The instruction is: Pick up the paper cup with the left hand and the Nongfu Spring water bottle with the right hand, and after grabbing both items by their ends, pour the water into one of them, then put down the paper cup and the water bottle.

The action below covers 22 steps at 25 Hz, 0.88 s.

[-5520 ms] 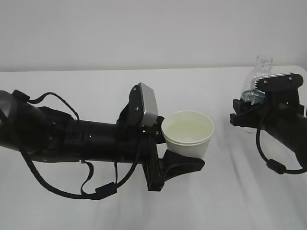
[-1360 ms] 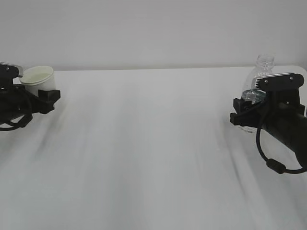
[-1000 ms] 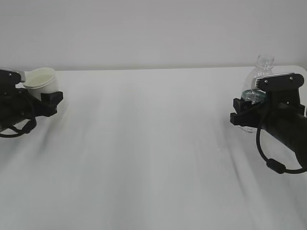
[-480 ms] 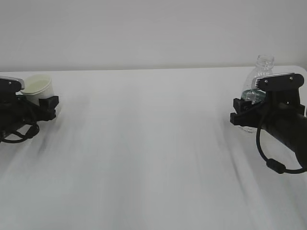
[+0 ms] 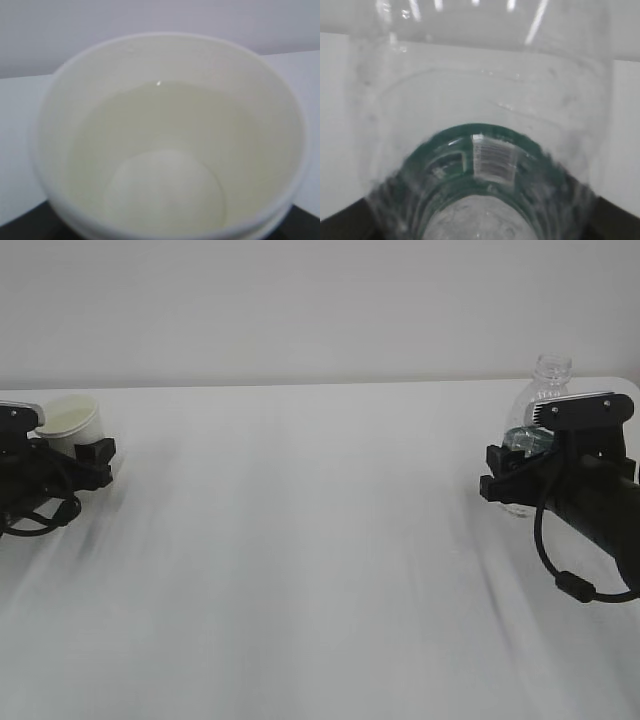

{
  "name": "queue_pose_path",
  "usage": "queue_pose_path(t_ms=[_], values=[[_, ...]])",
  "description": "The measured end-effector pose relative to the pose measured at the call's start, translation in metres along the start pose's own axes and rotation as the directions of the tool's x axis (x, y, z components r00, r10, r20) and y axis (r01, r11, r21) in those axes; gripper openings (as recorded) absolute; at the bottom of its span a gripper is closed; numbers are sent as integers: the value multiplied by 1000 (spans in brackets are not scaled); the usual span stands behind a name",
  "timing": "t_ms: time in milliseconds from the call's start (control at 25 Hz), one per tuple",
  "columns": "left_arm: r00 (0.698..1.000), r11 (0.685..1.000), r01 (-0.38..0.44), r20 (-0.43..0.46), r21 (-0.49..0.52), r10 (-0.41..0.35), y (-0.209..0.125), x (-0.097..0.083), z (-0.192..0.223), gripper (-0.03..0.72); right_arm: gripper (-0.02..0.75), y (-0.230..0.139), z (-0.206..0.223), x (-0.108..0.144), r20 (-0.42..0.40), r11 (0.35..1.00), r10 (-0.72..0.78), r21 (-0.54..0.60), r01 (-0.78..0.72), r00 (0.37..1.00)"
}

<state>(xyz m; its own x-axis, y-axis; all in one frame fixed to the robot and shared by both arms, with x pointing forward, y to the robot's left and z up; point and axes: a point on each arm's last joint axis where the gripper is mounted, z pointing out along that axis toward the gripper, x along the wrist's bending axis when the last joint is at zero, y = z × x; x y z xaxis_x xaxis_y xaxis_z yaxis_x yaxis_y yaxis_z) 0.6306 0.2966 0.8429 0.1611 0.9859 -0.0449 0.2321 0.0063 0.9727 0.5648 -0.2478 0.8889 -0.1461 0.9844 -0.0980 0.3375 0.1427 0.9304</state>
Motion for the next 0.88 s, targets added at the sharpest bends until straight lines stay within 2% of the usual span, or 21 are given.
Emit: queue_pose_path(t_ms=[760,880], values=[[1000,1000,0,1,-6,0,1,0,0,484,482,0,0,0,0,1000,2,0,-2,1000],[1000,1000,0,-2,18,0,-2,0,0,484,482,0,0,0,0,1000,2,0,-2,1000]])
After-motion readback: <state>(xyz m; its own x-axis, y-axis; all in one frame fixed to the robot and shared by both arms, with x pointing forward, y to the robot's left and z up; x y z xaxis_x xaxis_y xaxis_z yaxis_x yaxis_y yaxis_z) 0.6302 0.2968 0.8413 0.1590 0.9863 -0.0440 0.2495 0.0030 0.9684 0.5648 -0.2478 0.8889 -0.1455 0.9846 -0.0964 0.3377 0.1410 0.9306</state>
